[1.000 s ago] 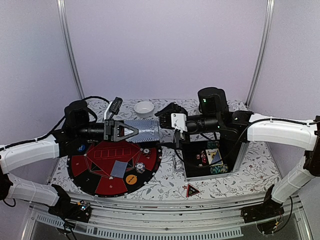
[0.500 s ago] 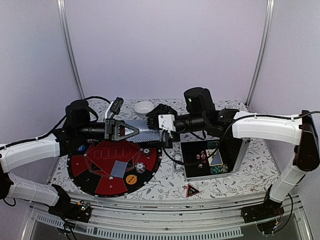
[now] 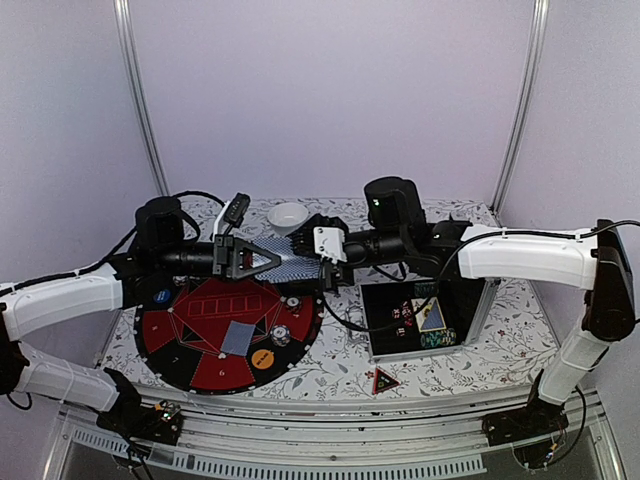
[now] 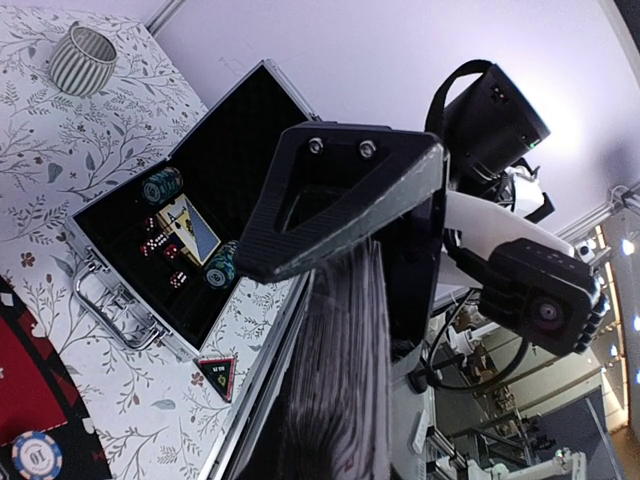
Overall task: Distribute texas hold em gaming equipment
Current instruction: Pass from the left arm to the right
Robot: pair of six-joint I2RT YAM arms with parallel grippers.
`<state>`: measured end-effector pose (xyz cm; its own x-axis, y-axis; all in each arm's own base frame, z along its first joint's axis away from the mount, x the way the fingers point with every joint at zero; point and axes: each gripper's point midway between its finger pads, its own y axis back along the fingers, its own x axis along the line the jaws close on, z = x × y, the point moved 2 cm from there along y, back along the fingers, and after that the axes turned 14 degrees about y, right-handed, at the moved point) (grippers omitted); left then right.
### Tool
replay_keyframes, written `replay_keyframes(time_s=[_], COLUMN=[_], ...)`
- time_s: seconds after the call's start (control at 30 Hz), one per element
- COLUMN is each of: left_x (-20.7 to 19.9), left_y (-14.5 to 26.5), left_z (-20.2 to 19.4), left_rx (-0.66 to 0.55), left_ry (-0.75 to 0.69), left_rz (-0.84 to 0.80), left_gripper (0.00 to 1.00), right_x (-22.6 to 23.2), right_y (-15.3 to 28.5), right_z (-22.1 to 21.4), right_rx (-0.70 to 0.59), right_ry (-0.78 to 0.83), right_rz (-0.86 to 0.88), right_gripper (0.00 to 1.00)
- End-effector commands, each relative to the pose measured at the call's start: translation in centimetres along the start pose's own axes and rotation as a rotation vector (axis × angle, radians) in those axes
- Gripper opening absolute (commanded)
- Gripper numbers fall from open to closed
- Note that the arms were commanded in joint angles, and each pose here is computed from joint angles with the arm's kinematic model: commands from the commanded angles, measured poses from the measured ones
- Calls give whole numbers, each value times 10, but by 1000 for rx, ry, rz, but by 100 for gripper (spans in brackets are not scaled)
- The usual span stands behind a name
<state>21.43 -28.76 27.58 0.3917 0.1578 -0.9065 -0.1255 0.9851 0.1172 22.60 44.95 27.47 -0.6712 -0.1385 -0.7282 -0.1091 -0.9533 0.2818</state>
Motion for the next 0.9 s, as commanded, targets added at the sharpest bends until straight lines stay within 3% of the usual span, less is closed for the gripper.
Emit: replay_keyframes(time_s=[0.0,0.13,0.33,0.67,0.8,0.87], left_x=[-8,-8,-7,-10,-12,-14], left_y=[-1,-2,-1,-2,-2,-2], left_z=[2,2,2,2,2,2], left_rx=[8,9,9,14,23,20], left_ry=[-12,-11,-8,-16,-24,-31], left_rz=[-20,-20,-18,-29,-42,-45], left_gripper=[0,0,0,0,20,25], right_x=[-19,-21,-20,-20,-20,-20], right_y=[-2,-2,-1,0,0,0], right_z=[13,16,18,13,14,13], right_rx=[-42,-42,-51,-27,-32,-30], right_ry=[14,34,28,13,6,2], right_rz=[-71,-87,-85,-99,-97,-99], right_gripper=[82,79,58,55,53,53])
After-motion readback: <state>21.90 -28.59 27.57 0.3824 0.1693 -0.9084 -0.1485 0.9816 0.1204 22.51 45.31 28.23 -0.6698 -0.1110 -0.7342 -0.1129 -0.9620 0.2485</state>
